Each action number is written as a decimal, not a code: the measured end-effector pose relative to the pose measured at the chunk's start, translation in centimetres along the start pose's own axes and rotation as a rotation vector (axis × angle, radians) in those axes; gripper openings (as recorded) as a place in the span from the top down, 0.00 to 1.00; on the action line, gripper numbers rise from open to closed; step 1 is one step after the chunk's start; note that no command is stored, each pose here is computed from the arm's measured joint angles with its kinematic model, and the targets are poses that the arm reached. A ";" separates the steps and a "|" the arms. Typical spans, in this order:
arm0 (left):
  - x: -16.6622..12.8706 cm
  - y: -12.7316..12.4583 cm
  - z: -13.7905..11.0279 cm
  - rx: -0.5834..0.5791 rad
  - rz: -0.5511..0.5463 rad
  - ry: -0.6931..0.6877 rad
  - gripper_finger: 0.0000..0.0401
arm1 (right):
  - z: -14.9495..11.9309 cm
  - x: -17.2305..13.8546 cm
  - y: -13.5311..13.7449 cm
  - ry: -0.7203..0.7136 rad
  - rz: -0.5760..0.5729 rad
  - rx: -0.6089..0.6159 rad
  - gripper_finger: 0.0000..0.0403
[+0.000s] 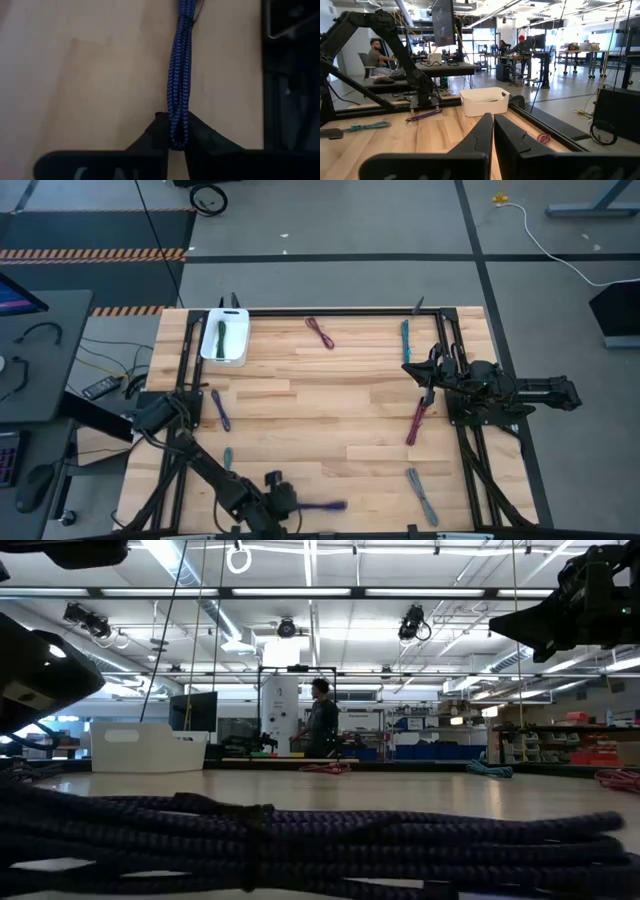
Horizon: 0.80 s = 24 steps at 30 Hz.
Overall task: Pick and place USB-C Cables
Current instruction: Put the bottom purple charger cable into the white bin
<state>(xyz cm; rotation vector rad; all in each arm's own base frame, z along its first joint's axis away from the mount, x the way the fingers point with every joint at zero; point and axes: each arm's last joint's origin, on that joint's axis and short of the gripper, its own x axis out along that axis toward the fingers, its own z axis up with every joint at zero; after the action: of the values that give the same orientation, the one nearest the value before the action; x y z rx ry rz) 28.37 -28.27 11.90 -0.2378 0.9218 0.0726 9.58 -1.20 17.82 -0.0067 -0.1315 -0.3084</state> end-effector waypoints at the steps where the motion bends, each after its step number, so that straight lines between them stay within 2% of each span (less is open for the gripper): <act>1: -0.2 0.2 -0.1 -0.005 0.036 0.000 0.92 | 0.0 0.0 0.0 0.000 -0.001 0.000 0.94; 5: -3.6 2.6 -0.7 -0.033 0.317 -0.022 0.92 | 0.0 0.0 0.0 0.000 -0.001 0.000 0.94; 8: -8.6 4.3 0.4 -0.155 0.471 -0.180 0.92 | 0.0 0.0 0.0 0.000 -0.001 0.000 0.94; 12: -14.5 7.8 2.2 -0.352 0.588 -0.350 0.92 | 0.0 0.0 0.0 -0.001 -0.001 0.000 0.94; 14: -16.9 10.1 3.5 -0.440 0.653 -0.378 0.92 | 0.0 0.0 0.0 0.000 -0.001 0.000 0.94; 16: -18.5 12.7 5.0 -0.513 0.742 -0.327 0.92 | 0.0 0.0 0.0 0.000 -0.001 0.000 0.94; 21: -20.3 19.6 9.1 -0.663 0.840 -0.155 0.92 | 0.0 0.0 0.0 -0.001 -0.001 0.000 0.94; 24: -20.5 23.9 10.5 -0.746 0.919 -0.013 0.92 | 0.0 0.0 0.0 0.000 0.000 0.000 0.94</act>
<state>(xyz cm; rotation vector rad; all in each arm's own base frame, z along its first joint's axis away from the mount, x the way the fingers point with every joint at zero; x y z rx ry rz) 20.33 -1.76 30.19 -0.4815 0.8970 1.2778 9.58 -1.21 17.82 -0.0067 -0.1312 -0.3088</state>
